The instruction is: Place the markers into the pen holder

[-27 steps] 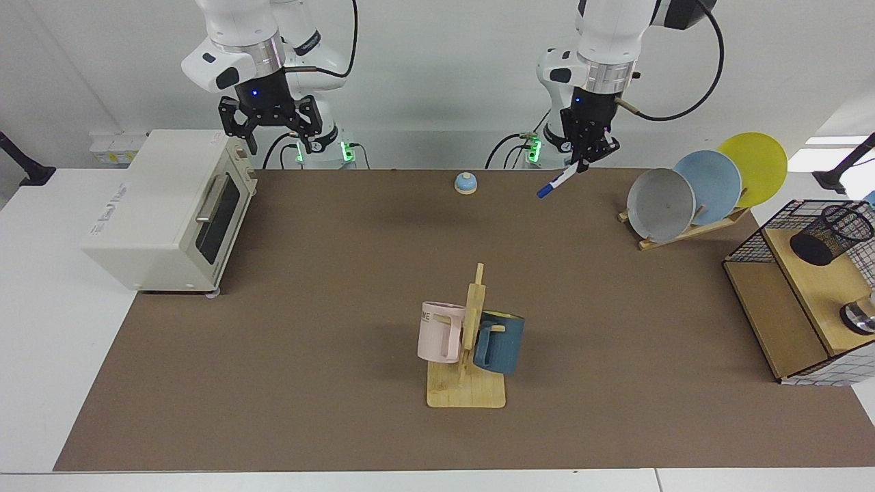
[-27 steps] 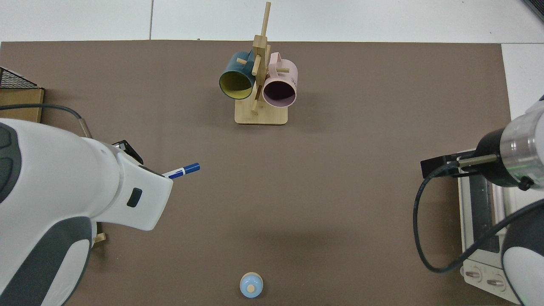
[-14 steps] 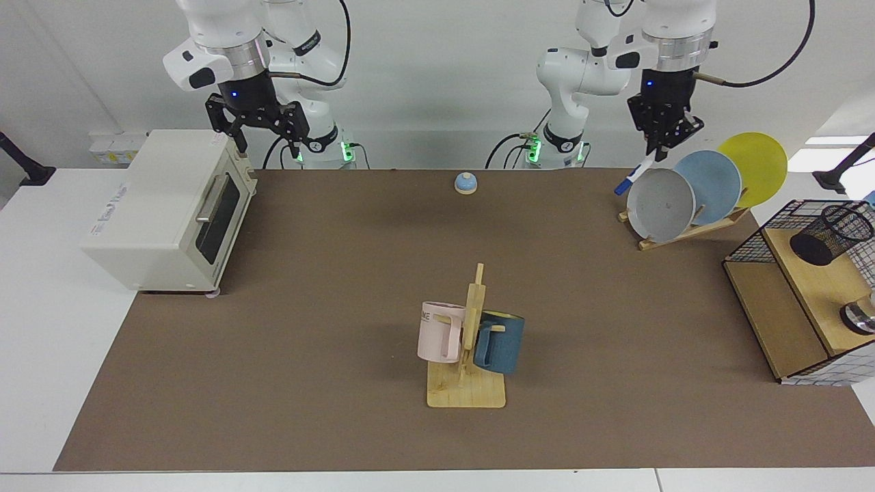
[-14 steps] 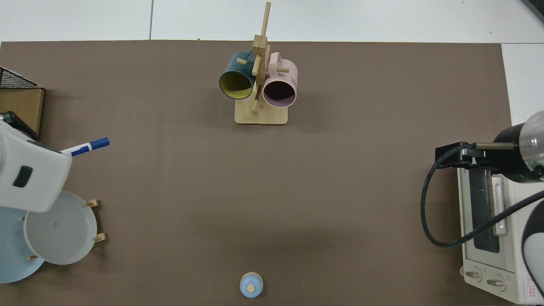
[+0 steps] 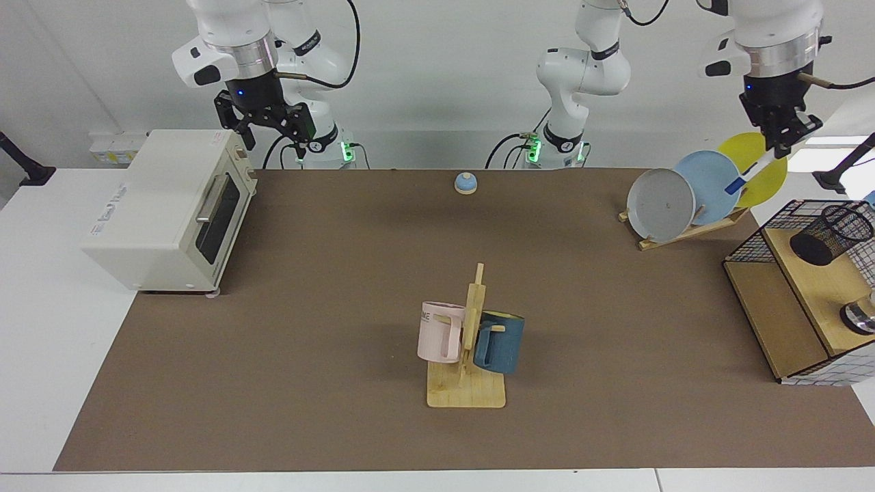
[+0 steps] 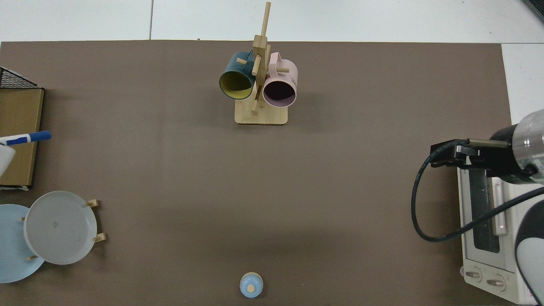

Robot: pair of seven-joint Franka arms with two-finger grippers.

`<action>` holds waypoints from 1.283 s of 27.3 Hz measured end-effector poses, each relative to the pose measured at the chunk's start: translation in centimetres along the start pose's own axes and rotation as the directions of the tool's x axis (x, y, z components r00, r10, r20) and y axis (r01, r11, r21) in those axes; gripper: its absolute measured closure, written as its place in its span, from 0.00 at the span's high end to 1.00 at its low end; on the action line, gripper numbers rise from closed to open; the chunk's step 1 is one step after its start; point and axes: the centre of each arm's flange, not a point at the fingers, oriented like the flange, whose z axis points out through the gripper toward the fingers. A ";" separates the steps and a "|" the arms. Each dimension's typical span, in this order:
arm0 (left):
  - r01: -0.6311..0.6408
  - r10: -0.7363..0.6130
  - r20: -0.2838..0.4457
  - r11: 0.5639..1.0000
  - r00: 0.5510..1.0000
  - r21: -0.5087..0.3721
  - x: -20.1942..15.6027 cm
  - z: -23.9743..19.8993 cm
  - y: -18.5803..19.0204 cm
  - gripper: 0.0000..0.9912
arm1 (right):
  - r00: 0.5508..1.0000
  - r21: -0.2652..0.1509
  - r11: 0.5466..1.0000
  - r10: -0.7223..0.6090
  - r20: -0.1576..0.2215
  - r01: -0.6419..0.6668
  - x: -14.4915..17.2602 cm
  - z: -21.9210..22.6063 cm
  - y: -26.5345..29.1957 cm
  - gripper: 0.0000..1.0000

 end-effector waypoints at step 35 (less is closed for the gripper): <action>-0.244 0.257 0.232 0.966 0.938 -0.086 -13.6 10.3 -2.2 0.16 | 1.000 0.033 0.999 0.004 0.013 -0.005 0.0 0.0 0.0 1.00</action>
